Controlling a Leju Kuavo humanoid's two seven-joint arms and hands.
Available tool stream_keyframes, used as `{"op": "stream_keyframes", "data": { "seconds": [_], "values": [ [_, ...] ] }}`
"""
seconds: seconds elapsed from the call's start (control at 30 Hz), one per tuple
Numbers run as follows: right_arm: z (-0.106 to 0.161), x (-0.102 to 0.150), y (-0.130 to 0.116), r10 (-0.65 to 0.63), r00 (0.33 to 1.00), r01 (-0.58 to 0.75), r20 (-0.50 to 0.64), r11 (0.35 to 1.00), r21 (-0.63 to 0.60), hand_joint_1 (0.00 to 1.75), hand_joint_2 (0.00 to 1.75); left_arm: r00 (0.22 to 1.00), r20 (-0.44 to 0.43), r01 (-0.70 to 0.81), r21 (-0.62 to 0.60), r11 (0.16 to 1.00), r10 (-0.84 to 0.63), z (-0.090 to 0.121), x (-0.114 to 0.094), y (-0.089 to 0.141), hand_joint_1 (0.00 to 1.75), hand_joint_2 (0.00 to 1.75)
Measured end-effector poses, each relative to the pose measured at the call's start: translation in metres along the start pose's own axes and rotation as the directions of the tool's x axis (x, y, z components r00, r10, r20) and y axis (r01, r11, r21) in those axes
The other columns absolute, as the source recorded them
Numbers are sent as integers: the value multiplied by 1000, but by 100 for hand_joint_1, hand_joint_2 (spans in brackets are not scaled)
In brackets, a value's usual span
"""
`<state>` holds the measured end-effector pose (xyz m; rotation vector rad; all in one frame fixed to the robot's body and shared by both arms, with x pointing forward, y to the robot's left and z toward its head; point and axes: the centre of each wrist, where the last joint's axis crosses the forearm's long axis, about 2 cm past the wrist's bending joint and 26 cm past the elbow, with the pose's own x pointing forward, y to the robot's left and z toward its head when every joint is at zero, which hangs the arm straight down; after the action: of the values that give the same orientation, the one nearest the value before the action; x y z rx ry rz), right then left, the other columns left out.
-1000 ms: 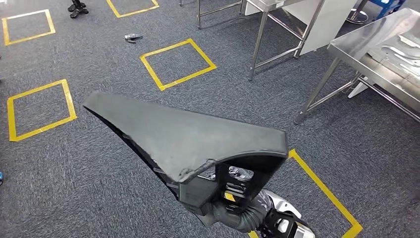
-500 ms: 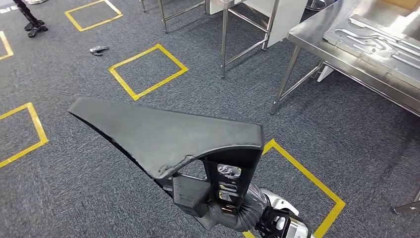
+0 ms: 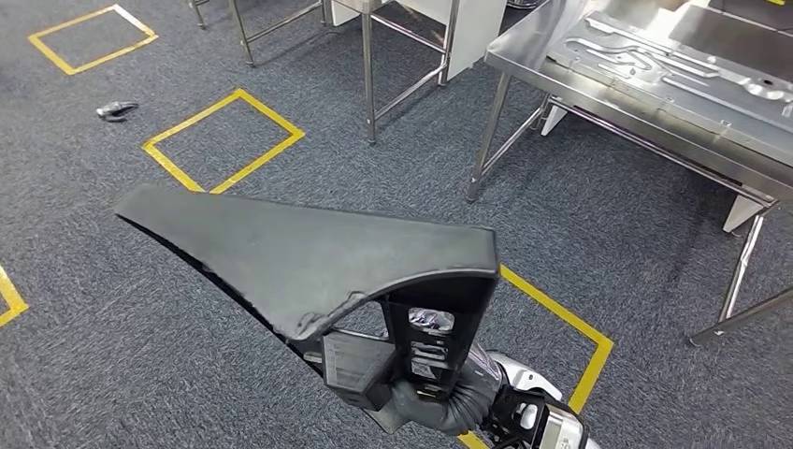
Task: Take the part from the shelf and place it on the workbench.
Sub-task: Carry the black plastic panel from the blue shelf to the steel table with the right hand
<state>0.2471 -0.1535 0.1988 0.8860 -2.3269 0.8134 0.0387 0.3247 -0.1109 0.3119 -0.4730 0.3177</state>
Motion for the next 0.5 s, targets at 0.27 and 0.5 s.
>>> {"op": "stream_keyframes", "data": {
  "seconds": [0.27,0.5],
  "values": [
    [-1,0,-1,-1,1000,1,4,1000,-1,171,175,1000,12,5,-15,1000,-5,-1,3,-2,0,175],
    [1,-1,-1,-3,1000,3,-5,1000,-6,171,175,1000,9,2,-18,1000,-2,0,0,1,0,175]
  ]
}}
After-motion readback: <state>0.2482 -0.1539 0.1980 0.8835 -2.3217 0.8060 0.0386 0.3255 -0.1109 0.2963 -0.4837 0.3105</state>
